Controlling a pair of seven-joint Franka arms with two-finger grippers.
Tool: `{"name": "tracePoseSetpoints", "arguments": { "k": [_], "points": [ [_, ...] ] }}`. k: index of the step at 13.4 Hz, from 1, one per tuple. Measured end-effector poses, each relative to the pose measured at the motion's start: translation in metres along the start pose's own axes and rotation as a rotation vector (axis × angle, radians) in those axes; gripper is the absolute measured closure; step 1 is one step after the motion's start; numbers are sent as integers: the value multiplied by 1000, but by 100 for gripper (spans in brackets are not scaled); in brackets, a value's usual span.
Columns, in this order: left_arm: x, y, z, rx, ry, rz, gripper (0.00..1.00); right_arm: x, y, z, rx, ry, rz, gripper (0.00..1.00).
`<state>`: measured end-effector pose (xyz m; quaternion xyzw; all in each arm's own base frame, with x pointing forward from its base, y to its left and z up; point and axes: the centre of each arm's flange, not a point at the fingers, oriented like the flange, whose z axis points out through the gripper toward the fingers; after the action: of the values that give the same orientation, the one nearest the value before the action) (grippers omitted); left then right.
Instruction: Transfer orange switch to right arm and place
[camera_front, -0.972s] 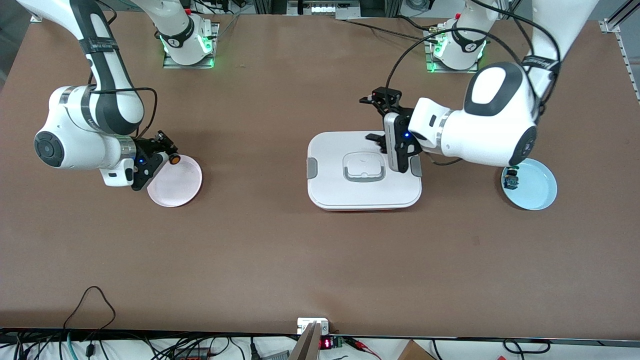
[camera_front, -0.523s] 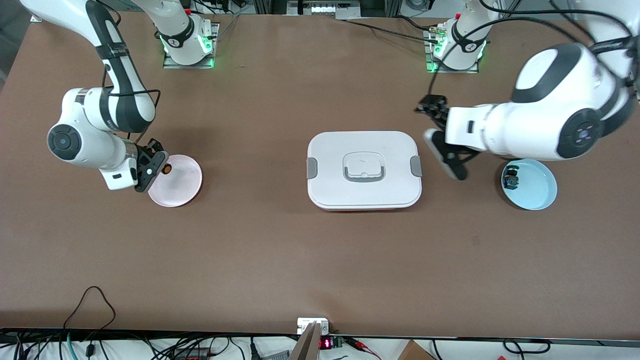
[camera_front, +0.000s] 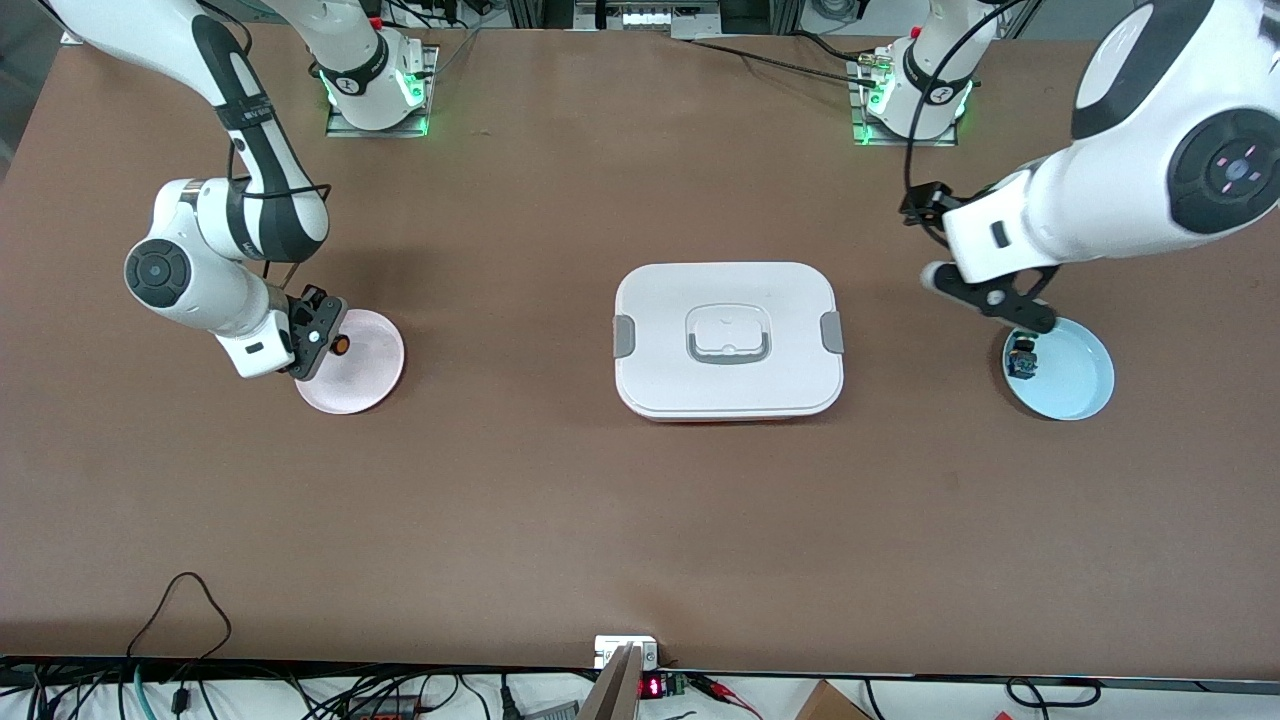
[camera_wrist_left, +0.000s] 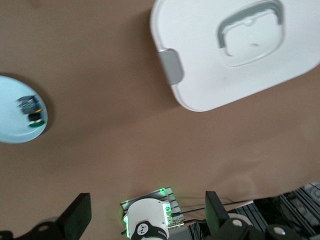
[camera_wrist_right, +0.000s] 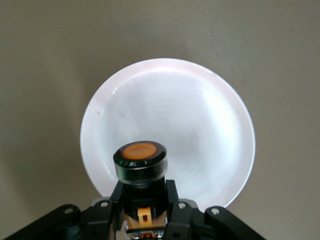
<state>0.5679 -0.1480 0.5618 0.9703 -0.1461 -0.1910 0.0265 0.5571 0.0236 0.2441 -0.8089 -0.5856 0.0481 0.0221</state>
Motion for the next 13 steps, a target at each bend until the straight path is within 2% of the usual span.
{"name": "tracePoseSetpoints", "arguments": {
  "k": [2,5,9,13],
  "points": [
    [-17,-25,-7,24,49,-81,0,1,2,10,-19,6,-58,65],
    [-47,-74,-23,25,199,-246,0,2,3,22,-21,6,-84,65],
    [-71,-130,-30,12,322,-364,0,8,2,33,-27,6,-110,65],
    [-63,-124,-20,26,323,-351,0,14,3,43,-57,7,-159,65]
  ]
}}
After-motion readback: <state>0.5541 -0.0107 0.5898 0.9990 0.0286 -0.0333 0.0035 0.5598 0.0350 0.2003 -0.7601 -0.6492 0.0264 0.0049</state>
